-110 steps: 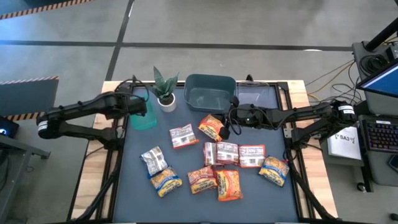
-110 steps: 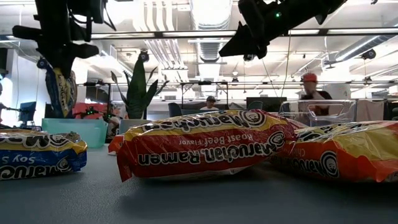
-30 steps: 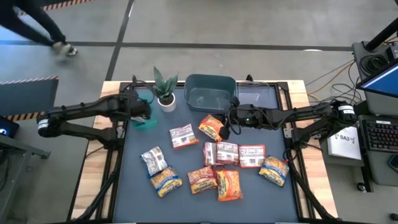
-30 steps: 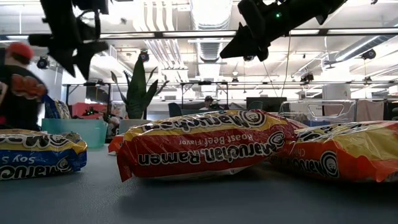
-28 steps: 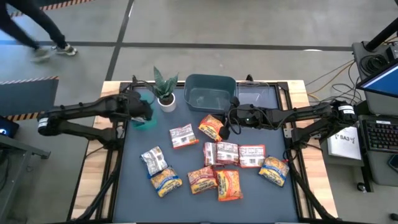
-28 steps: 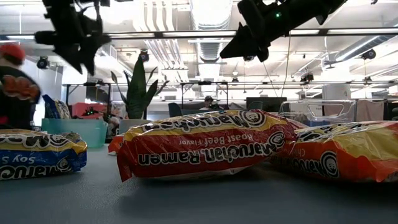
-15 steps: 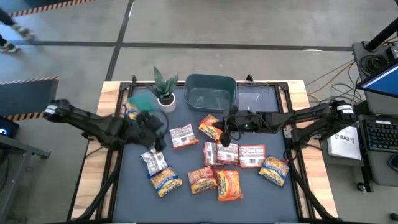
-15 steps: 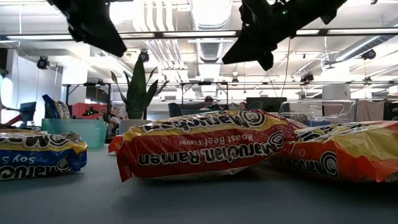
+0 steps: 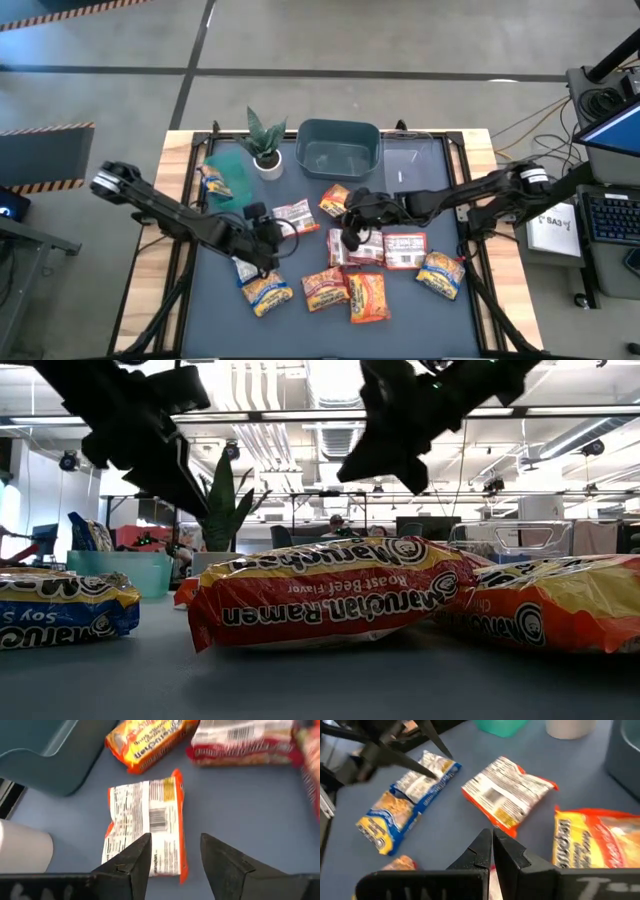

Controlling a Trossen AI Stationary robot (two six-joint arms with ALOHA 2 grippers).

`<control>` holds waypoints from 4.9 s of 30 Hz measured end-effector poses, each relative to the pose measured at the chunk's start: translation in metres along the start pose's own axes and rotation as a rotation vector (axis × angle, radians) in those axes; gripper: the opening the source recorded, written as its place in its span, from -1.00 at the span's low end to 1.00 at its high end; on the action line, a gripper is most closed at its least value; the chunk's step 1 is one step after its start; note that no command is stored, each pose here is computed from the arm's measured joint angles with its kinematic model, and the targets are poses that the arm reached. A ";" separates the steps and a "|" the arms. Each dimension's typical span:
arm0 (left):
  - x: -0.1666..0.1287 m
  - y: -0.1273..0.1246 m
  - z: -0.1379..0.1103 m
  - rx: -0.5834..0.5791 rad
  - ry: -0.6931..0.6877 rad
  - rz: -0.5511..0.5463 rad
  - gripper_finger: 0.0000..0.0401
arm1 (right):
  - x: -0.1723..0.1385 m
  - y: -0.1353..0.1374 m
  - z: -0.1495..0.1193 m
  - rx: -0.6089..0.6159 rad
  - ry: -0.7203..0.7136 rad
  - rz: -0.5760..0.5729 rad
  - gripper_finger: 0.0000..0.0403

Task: Sort Maruchan noodles
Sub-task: Put the orange noodle pack into the blue bin

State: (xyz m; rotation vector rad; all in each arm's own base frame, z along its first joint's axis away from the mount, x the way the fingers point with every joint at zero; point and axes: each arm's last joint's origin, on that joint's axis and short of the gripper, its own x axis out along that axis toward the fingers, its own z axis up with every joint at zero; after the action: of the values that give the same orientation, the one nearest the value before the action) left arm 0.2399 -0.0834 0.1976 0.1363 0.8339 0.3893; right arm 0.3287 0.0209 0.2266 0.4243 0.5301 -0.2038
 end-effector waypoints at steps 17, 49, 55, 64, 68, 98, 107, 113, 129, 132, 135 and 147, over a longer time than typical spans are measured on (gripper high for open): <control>0.008 0.022 -0.040 0.029 -0.179 -0.035 -0.98 | 0.054 0.013 0.044 0.031 0.095 -0.036 -0.95; 0.058 0.028 -0.092 -0.125 -0.103 0.025 -1.00 | 0.121 -0.044 0.017 0.309 0.222 -0.101 0.18; 0.058 0.029 -0.099 -0.153 -0.039 0.013 -1.00 | 0.136 -0.054 0.010 0.354 0.232 -0.047 0.28; 0.058 0.029 -0.101 -0.195 -0.028 0.004 -1.00 | 0.144 -0.054 0.015 0.361 0.177 0.048 0.33; 0.058 0.029 -0.101 -0.200 -0.036 0.000 -1.00 | 0.144 -0.053 0.017 0.361 0.165 0.065 0.26; 0.039 0.035 -0.081 -0.262 -0.186 -0.048 -0.57 | 0.119 -0.045 0.034 0.283 0.171 0.073 -0.46; 0.017 0.046 -0.066 -0.228 -0.318 -0.070 -0.17 | 0.094 -0.038 0.048 0.213 0.179 0.071 -0.47; 0.001 0.055 -0.059 -0.191 -0.405 -0.068 -0.12 | 0.067 -0.032 0.061 0.171 0.183 0.054 -0.47; -0.018 0.067 -0.050 -0.156 -0.533 0.012 -0.11 | -0.010 -0.020 0.098 0.015 -0.023 -0.149 -0.47; -0.024 0.070 -0.043 -0.158 -0.560 0.029 -0.11 | -0.019 -0.022 0.103 -0.071 -0.076 -0.251 -0.47; -0.031 0.072 -0.034 -0.153 -0.584 0.075 -0.11 | -0.021 -0.029 0.105 -0.149 -0.097 -0.357 -0.47; -0.050 0.079 -0.006 -0.084 -0.632 0.169 -0.11 | -0.017 -0.070 0.117 -0.314 -0.072 -0.591 -0.47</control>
State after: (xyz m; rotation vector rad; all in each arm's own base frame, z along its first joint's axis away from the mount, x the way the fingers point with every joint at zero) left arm 0.1831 -0.0303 0.2490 0.2372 0.1819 0.5029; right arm 0.3460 -0.0922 0.3027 -0.0562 0.5959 -0.6908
